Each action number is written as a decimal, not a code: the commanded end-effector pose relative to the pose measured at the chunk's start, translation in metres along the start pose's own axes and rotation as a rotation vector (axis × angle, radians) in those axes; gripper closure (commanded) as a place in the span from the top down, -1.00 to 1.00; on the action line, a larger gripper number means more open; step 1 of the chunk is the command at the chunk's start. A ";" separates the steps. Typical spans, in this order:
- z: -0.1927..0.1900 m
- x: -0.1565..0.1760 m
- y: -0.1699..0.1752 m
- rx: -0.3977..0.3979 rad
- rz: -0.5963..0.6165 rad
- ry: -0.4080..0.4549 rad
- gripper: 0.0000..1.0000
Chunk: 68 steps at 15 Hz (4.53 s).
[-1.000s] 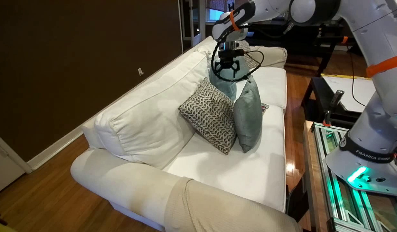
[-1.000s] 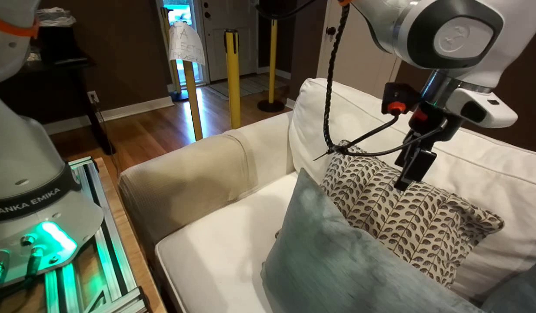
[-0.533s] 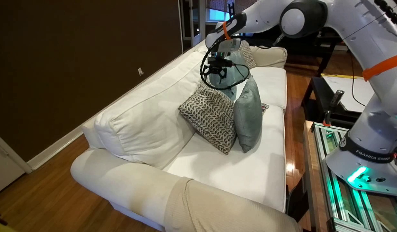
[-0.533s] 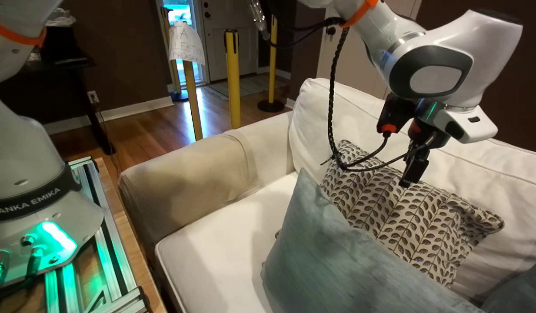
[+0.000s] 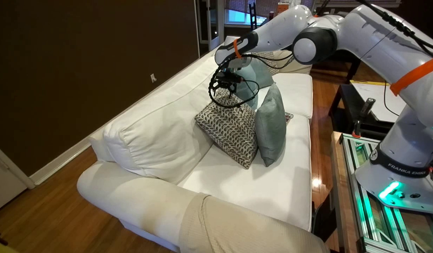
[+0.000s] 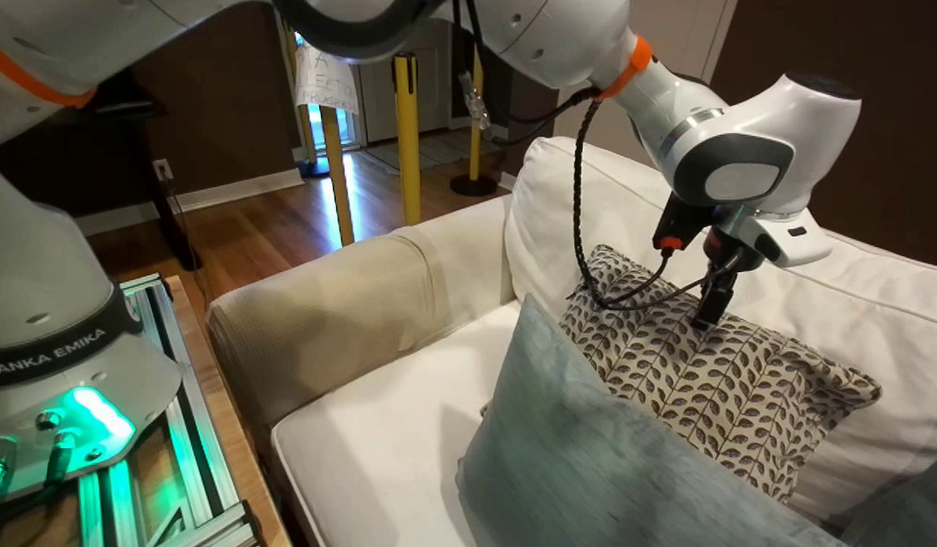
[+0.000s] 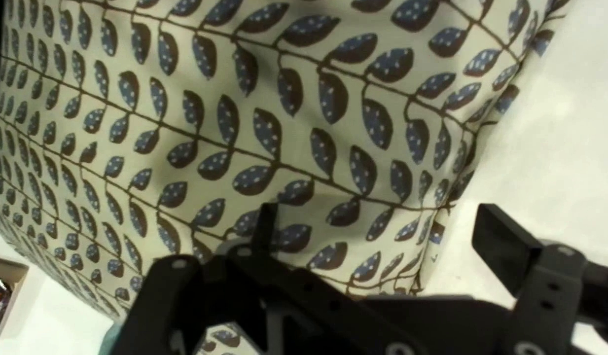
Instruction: Move the grey pillow on the left forwards.
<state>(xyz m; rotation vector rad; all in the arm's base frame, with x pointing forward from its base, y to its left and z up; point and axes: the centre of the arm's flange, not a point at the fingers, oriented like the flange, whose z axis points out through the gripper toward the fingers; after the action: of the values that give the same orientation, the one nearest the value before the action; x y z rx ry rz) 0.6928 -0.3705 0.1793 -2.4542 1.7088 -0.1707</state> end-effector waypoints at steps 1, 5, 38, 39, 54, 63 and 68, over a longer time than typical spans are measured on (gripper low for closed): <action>0.036 0.025 -0.033 -0.019 0.022 -0.005 1.00; 0.049 0.022 -0.034 -0.064 0.024 -0.050 0.17; -0.120 -0.055 0.046 0.325 0.121 0.195 -0.98; -0.119 -0.057 0.048 0.347 0.115 0.202 -0.98; -0.243 -0.049 0.087 0.198 0.066 0.026 1.00; -0.251 -0.087 0.124 -0.275 -0.188 0.079 1.00; -0.248 -0.108 0.126 -0.353 -0.265 0.118 1.00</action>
<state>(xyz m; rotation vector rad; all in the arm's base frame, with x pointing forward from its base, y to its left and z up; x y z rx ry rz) 0.5166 -0.3427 0.3983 -2.9355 1.5626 -0.0167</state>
